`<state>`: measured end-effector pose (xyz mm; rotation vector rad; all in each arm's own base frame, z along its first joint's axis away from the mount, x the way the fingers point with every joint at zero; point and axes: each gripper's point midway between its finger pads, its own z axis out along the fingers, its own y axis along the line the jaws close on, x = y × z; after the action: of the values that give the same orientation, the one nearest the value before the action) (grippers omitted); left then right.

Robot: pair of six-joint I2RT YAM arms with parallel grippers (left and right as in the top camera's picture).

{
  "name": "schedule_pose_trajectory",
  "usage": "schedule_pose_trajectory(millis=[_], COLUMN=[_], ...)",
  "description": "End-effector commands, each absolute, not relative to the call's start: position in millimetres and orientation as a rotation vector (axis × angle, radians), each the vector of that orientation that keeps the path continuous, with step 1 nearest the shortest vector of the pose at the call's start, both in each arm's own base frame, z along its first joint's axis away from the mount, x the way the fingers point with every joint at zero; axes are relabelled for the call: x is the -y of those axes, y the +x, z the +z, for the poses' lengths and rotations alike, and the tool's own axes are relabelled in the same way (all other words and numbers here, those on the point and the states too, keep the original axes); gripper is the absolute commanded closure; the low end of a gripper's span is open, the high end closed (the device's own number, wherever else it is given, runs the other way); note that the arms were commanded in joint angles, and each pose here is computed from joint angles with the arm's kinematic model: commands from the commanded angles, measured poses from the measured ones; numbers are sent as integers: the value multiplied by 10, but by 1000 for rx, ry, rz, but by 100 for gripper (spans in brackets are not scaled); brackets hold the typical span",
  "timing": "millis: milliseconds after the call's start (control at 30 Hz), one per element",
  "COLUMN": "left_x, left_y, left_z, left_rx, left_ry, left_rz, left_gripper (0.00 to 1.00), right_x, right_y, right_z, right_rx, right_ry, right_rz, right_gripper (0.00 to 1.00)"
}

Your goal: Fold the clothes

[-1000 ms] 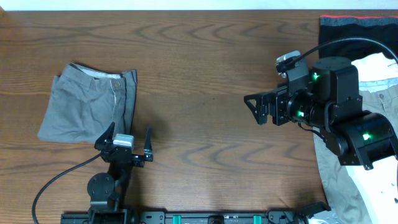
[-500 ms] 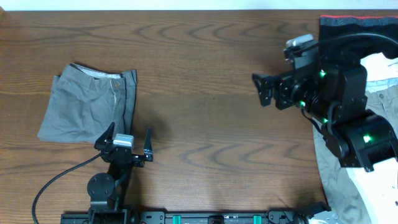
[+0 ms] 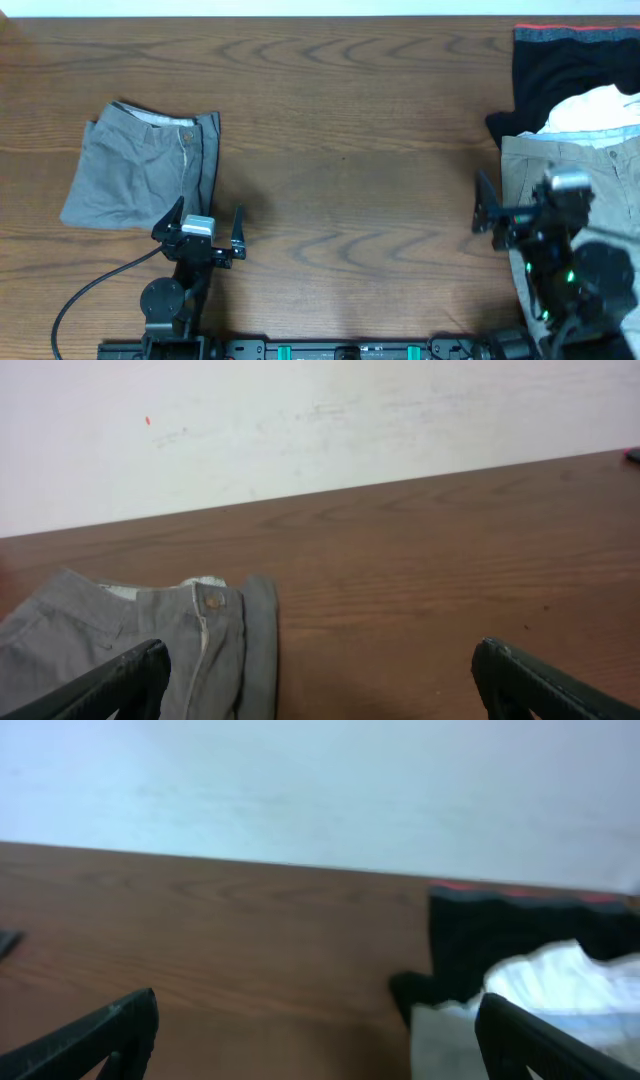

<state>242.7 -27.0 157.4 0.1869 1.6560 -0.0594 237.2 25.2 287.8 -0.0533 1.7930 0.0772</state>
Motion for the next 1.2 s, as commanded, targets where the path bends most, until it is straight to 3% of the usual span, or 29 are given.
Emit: schedule_pose_trajectory(millis=[0,533,1167], left_x=[278,279,278], left_y=[2427,2426,2427], left_z=[1420,1420,1420], left_rx=[-1695,-1695,-1695], left_ry=[177,177,177], left_rz=[-77,-78,-77], left_gripper=[2,2,2], right_x=[-197,-239,-252], right_y=[2271,2401,2441], right_z=[2548,1584,1581], right_rx=[-1783,-1695,-1654], right_ry=[-51,-2,-1], right_rz=[77,178,191], right_gripper=[1,1,1])
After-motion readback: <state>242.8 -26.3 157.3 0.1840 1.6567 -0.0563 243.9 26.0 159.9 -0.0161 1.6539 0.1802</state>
